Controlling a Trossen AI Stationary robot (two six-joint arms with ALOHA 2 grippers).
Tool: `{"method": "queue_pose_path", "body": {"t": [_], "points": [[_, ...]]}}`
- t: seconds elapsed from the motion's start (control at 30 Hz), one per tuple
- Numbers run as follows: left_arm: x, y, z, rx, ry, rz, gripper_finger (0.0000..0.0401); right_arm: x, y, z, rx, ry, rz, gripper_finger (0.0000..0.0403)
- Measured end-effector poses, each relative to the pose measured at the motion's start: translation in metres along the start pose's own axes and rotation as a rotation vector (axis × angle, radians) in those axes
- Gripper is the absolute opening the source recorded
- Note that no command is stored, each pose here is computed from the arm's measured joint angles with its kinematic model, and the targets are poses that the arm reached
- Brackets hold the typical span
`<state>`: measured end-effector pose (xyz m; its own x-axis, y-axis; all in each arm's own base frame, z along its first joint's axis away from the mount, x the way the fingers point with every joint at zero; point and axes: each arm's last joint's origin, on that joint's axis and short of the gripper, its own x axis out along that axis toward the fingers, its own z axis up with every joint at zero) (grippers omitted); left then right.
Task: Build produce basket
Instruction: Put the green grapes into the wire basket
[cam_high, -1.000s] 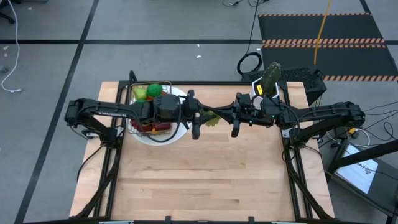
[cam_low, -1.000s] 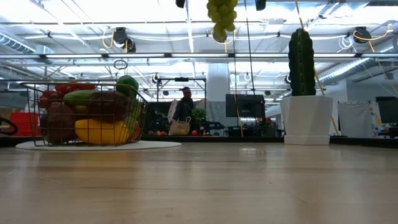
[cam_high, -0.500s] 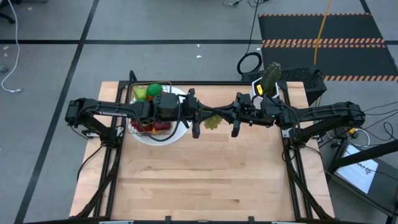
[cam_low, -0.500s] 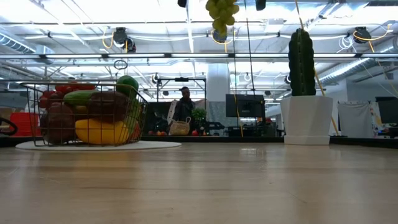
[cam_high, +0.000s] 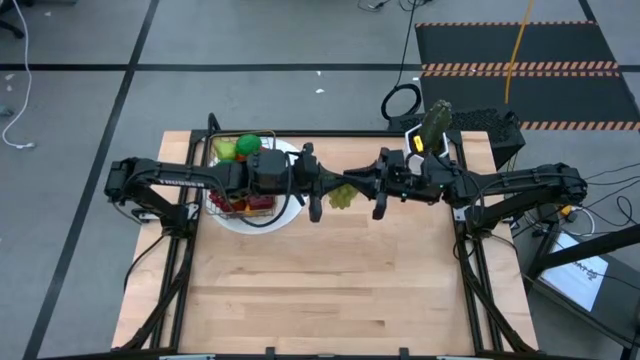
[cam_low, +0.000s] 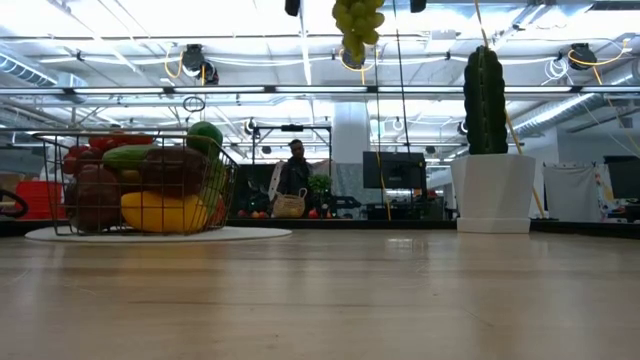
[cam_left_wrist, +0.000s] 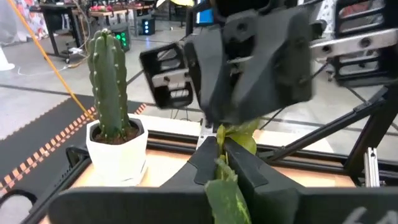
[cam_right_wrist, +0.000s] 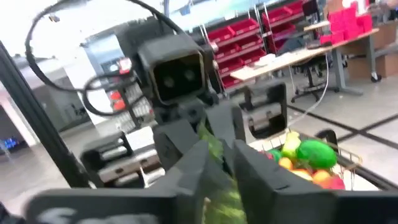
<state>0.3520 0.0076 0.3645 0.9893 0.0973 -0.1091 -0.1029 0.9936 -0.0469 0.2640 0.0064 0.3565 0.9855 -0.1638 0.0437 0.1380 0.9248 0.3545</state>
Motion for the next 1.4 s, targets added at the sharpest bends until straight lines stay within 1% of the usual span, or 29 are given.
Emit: {"method": "queue_pose_path", "body": {"t": [0.07, 0.13, 0.27, 0.4, 0.5, 0.57, 0.7, 0.83, 0.93, 1.0, 1.13, 1.3, 1.4], "points": [[-0.001, 0.002, 0.001, -0.031, -0.003, 0.006, 0.0010, 0.000, 0.001, 0.003, 0.004, -0.031, 0.002, 0.0077], [-0.004, 0.006, 0.005, -0.091, -0.015, 0.015, 0.0007, -0.003, 0.002, 0.008, 0.013, -0.074, 0.002, 0.0112], [-0.021, 0.014, 0.021, -0.251, -0.073, 0.043, 0.0018, -0.013, 0.002, 0.024, 0.007, -0.160, 0.017, 0.0175], [-0.038, 0.023, 0.034, -0.420, -0.110, 0.053, 0.0012, -0.024, -0.001, 0.035, -0.023, -0.200, 0.008, 0.0214], [-0.054, 0.030, 0.043, -0.549, -0.125, 0.060, 0.0007, -0.032, -0.003, 0.043, -0.045, -0.234, -0.001, 0.0226], [-0.064, 0.034, 0.049, -0.632, -0.148, 0.065, 0.0012, -0.036, -0.004, 0.046, -0.061, -0.242, -0.021, 0.0228], [-0.082, 0.042, 0.056, -0.810, -0.170, 0.078, 0.0021, -0.042, -0.006, 0.047, -0.104, -0.224, -0.066, 0.0225], [-0.102, 0.050, 0.064, -0.960, -0.196, 0.070, 0.0009, -0.044, -0.007, 0.044, -0.127, -0.180, -0.080, 0.0223], [-0.113, 0.054, 0.067, -1.019, -0.197, 0.058, 0.0008, -0.044, -0.008, 0.041, -0.134, -0.148, -0.087, 0.0222], [-0.118, 0.055, 0.068, -1.044, -0.193, 0.054, 0.0018, -0.044, -0.008, 0.040, -0.138, -0.130, -0.087, 0.0222], [-0.127, 0.059, 0.069, -1.057, -0.186, 0.070, 0.0026, -0.043, -0.008, 0.036, -0.145, -0.091, -0.093, 0.0222], [-0.128, 0.062, 0.066, -1.017, -0.161, 0.103, 0.0008, -0.043, -0.009, 0.034, -0.149, -0.072, -0.098, 0.0222], [-0.129, 0.063, 0.067, -0.966, -0.168, 0.105, 0.0009, -0.043, -0.009, 0.034, -0.149, -0.072, -0.098, 0.0222]]}}
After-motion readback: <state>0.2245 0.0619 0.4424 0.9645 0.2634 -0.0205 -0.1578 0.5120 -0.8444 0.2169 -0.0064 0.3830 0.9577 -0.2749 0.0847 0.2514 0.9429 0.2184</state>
